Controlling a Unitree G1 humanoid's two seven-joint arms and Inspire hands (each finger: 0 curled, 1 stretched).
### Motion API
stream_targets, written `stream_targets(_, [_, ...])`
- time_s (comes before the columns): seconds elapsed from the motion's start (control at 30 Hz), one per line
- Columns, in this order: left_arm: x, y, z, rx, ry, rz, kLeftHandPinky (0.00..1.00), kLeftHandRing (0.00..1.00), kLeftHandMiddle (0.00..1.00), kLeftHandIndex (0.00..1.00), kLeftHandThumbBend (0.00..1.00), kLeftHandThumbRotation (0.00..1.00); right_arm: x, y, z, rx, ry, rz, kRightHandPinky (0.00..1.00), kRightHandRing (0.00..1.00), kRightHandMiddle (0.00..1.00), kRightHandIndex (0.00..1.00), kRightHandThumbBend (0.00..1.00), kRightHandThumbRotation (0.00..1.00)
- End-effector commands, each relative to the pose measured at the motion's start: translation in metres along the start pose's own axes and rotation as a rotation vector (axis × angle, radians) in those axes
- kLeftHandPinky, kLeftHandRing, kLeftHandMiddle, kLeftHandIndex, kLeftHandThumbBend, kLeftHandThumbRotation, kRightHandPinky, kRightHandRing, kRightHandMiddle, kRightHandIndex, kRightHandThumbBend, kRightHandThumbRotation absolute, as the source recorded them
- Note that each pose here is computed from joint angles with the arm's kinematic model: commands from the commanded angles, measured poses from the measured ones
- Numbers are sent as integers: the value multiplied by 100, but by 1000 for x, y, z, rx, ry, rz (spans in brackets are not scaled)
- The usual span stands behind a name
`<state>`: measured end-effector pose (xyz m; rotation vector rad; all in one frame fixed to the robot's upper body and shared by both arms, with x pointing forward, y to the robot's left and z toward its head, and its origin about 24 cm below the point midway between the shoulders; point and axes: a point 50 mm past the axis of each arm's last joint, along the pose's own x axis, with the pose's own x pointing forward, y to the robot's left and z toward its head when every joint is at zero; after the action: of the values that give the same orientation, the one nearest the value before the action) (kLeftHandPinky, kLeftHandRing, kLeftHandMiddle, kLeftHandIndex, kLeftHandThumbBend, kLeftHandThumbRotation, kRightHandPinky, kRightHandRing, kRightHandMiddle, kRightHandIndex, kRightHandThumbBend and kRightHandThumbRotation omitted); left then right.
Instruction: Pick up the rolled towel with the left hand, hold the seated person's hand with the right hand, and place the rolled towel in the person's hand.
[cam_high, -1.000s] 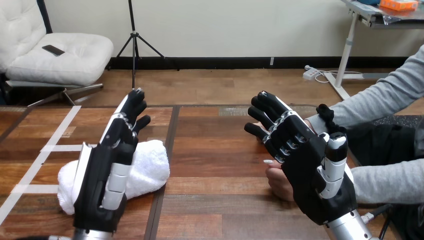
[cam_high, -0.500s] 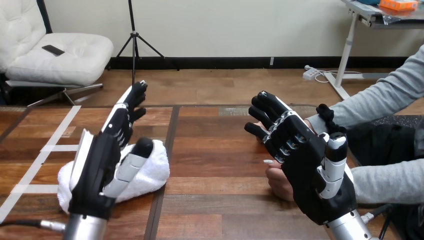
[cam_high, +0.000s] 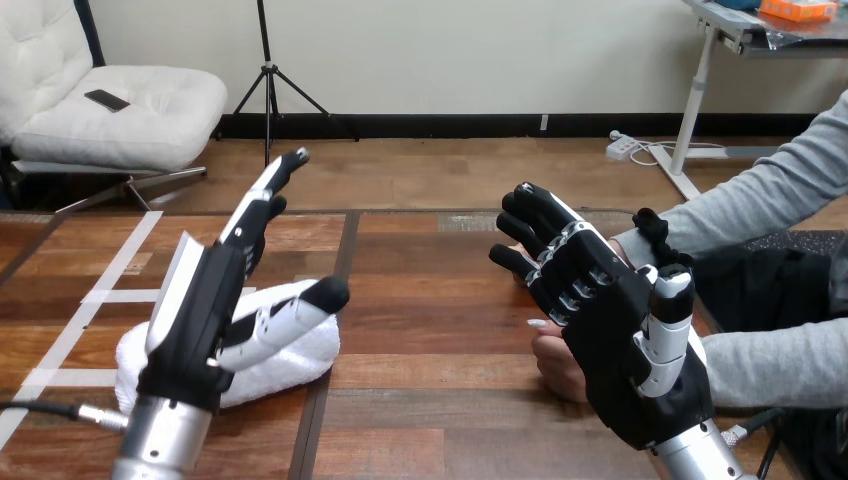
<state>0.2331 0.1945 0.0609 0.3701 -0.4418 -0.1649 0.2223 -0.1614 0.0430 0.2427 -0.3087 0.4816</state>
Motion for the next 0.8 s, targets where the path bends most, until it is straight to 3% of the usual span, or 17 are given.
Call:
stream_targets(0.0, [26,10,11,49,-72,12,91,95,96,92,100,74,18,1,12,-25,-74,34,92,96,94,90,92,100])
stream_targets(0.3, [37,14,9,70,-49,0,91,95,96,94,100,67,19,1,11,-19,-81,41,93,96,94,90,92,100])
stream_targets(0.77, [52,19,-1,240,58,-49,89,97,99,98,100,64,22,2,12,-37,-86,42,93,95,93,89,93,100])
